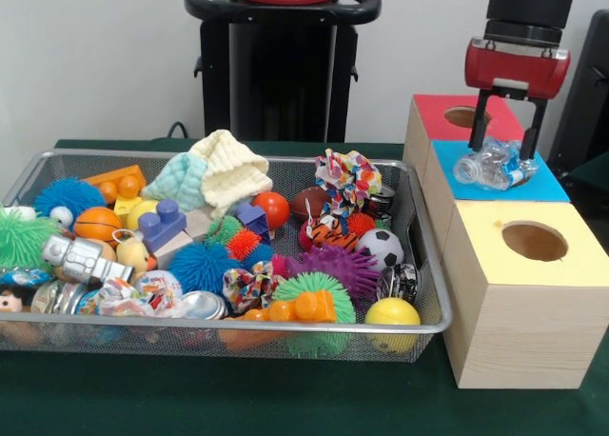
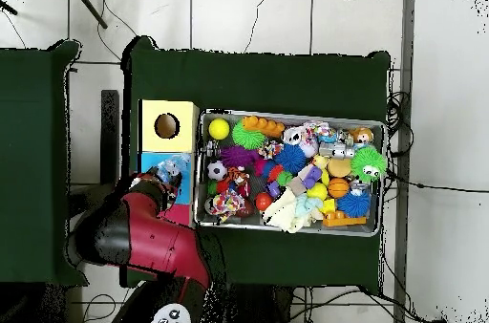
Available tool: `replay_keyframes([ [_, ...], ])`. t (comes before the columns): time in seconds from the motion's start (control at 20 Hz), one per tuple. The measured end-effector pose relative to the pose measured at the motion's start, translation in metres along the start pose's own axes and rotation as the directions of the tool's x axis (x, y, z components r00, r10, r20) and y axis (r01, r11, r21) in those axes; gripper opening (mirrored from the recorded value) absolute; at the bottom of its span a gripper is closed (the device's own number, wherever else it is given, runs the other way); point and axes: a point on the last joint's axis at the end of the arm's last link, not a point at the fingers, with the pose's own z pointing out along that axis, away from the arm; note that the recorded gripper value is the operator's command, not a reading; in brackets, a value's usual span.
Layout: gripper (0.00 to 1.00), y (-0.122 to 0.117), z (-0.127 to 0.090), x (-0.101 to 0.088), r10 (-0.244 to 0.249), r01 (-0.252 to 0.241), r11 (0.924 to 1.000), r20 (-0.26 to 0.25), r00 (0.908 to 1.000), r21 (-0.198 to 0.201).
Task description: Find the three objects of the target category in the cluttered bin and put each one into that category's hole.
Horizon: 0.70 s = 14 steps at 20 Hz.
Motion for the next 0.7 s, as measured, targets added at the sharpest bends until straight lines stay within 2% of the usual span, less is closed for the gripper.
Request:
replay_keyframes([
  [0.7, 1.0, 0.0043, -0.0013, 0.0038, -0.008, 0.008, 1.0, 0.0, 1.0, -0.003],
])
